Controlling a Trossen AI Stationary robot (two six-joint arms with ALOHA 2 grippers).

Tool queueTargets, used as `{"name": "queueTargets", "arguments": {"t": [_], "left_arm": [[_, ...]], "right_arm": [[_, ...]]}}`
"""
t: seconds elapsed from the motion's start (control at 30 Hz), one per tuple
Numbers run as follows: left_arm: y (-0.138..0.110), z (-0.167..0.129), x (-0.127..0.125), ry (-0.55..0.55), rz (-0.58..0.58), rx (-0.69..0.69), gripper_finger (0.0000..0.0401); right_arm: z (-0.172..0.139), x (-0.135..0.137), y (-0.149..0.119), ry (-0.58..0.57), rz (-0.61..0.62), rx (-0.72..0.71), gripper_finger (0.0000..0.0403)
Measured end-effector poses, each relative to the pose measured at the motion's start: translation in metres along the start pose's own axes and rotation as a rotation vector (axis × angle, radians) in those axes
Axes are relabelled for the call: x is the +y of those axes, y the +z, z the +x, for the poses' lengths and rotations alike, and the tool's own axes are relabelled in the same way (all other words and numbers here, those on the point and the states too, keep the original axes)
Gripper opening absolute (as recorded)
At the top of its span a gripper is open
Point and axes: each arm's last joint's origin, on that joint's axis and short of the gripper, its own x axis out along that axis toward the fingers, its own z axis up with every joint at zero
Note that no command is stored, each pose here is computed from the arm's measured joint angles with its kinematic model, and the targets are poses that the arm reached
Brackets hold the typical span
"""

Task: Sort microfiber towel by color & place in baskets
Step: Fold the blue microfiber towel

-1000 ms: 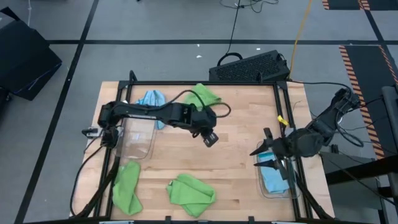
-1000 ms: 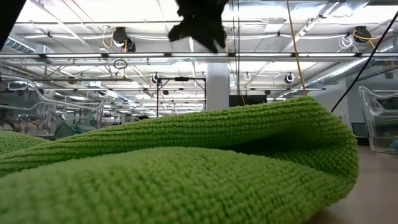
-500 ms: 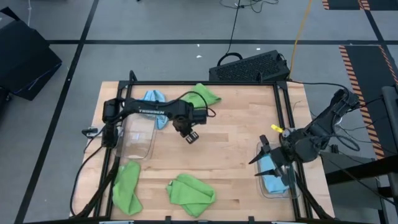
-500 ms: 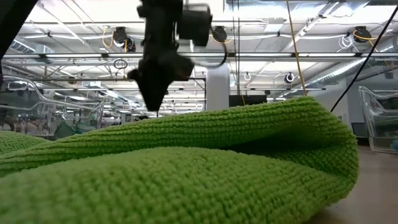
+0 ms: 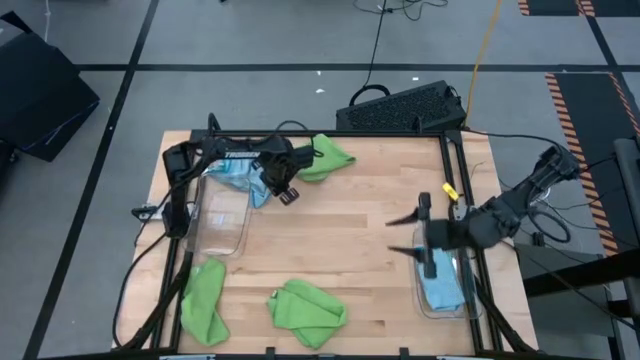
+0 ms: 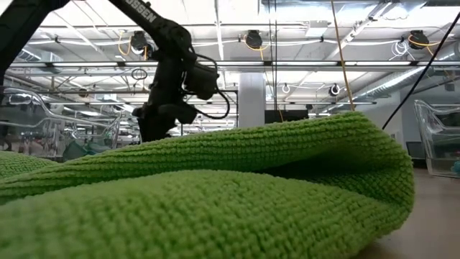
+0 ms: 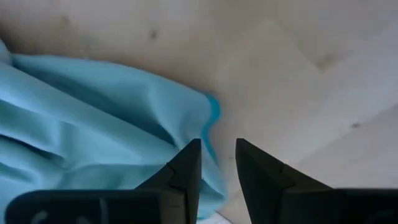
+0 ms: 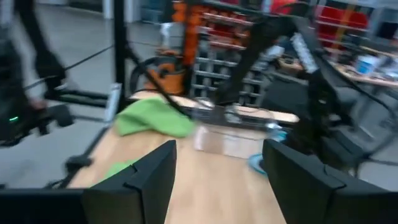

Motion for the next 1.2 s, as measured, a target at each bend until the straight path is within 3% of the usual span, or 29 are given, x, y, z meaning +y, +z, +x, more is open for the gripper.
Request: {"name": "queueTargets", "arguments": {"t": [0.17, 0.3, 0.67, 0.93, 1.07, 1.2], "left_arm": [[0.004, 0.000, 0.017, -0.005, 0.022, 0.012, 0.0102], [0.003, 0.000, 0.026, -0.001, -0.013, 0.047, 0.0102], [0.000, 0.000, 0.021, -0.027, -0.136, 0.072, 0.0121], [-0.001, 0.000, 0.022, -0.025, -0.190, 0.083, 0.0178], [0.001, 0.000, 0.026, -0.030, -0.218, 0.072, 0.0183], [0.002, 0.001, 0.024, 0.030, -0.207, 0.035, 0.0184]], "right_arm": [[0.016, -0.019, -0.002, -0.113, 0.059, 0.016, 0.0227], [0.031, -0.030, -0.004, -0.123, 0.085, 0.014, 0.0227], [0.071, -0.046, -0.019, -0.062, 0.182, 0.059, 0.0227], [0.075, -0.046, -0.022, -0.043, 0.216, 0.078, 0.0226], [0.075, -0.046, -0.022, -0.043, 0.213, 0.079, 0.0226], [0.075, -0.046, -0.022, -0.042, 0.189, 0.081, 0.0226]]}}
